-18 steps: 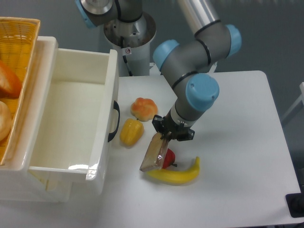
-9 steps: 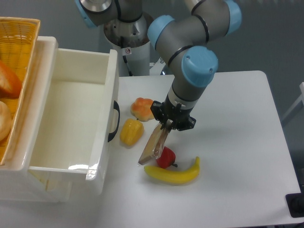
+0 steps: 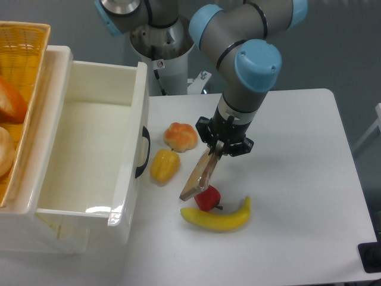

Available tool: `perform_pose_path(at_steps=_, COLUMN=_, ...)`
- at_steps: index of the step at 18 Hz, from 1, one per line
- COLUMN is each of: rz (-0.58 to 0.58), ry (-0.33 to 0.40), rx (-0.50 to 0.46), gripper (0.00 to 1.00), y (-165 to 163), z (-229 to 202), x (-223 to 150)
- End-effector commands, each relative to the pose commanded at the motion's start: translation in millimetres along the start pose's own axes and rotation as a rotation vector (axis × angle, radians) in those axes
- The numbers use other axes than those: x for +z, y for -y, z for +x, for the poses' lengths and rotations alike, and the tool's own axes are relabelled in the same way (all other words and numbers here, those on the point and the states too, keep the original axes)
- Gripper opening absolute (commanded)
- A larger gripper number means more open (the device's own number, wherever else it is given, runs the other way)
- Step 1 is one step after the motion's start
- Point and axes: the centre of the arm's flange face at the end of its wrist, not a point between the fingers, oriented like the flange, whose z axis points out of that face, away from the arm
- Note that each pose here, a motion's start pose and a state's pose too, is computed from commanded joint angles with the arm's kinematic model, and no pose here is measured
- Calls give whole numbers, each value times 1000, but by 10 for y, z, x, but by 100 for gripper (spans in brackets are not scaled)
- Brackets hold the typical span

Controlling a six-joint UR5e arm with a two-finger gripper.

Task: Pick up the toast
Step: 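Lift the gripped toast slice up off the table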

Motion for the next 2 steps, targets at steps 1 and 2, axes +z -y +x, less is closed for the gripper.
perform_pose_path(at_steps=1, rz=3, ry=4, rx=-2, gripper=27, y=-15, z=-2, x=-29)
perform_pose_path(at_steps=2, rz=3, ry=4, rx=-2, gripper=27, y=-15, z=-2, x=-30)
